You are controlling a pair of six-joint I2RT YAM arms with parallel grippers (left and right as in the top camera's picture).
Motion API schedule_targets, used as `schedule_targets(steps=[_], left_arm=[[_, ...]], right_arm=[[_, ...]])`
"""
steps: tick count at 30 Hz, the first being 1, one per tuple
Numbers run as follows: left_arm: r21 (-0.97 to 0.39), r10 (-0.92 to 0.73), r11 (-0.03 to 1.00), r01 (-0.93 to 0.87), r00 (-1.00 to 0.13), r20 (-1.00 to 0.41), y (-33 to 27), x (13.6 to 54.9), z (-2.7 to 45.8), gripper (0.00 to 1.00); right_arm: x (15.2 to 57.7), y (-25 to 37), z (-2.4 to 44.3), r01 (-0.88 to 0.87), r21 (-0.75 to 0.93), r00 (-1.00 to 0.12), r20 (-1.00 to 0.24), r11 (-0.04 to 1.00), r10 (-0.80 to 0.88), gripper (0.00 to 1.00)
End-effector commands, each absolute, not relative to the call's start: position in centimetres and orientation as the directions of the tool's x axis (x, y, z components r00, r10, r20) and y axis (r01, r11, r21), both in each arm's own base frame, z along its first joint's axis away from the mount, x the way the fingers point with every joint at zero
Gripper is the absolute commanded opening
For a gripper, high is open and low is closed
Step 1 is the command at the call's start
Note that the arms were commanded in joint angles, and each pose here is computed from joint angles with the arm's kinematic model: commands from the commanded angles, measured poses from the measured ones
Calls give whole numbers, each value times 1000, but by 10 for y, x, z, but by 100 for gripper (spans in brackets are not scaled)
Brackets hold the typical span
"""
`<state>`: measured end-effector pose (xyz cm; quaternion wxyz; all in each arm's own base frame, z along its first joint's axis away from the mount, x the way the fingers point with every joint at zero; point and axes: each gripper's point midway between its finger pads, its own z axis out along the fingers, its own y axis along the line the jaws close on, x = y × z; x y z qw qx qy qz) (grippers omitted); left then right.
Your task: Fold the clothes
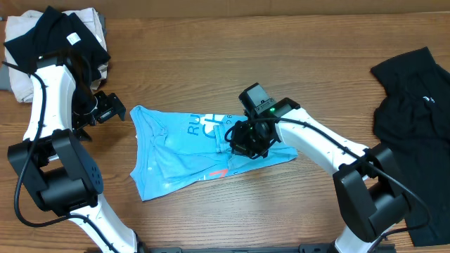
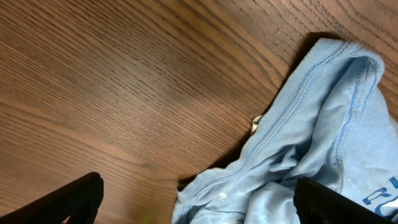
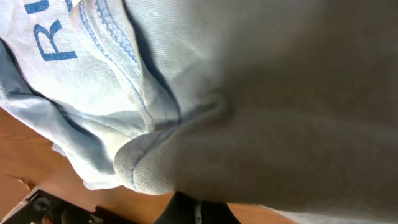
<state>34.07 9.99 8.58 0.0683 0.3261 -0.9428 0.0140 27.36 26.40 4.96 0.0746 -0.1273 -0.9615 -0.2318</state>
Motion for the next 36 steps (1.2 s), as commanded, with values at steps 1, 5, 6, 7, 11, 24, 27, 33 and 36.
schedule_targets(steps=[1, 5, 6, 7, 11, 24, 27, 33, 36], left_arm=[[25, -591, 804, -594, -793, 146, 98, 340, 83, 100], [25, -591, 804, -594, -793, 146, 98, 340, 83, 100], [25, -591, 804, -594, -793, 146, 98, 340, 83, 100], [25, -591, 804, -594, -793, 146, 98, 340, 83, 100], [26, -591, 804, -594, -793, 147, 98, 339, 83, 100], [25, -591, 804, -594, -793, 147, 98, 339, 83, 100], [25, -591, 804, -594, -793, 146, 98, 339, 83, 100], [25, -591, 804, -594, -793, 146, 98, 339, 83, 100], [25, -591, 804, -594, -793, 146, 98, 340, 83, 100]], right_arm=[[274, 269, 45, 277, 413, -959, 174, 868, 223, 4], [276, 281, 42, 239, 453, -971, 135, 859, 199, 4], [278, 284, 42, 228, 465, -974, 122, 855, 193, 4], [279, 288, 43, 218, 475, -976, 111, 852, 187, 4], [284, 293, 46, 200, 497, -980, 88, 844, 181, 4], [264, 280, 40, 222, 430, -973, 157, 875, 170, 58], [272, 280, 50, 166, 462, -985, 127, 871, 120, 46], [300, 264, 93, 124, 478, -992, 73, 869, 102, 45], [313, 252, 110, 106, 473, -994, 45, 875, 97, 56]])
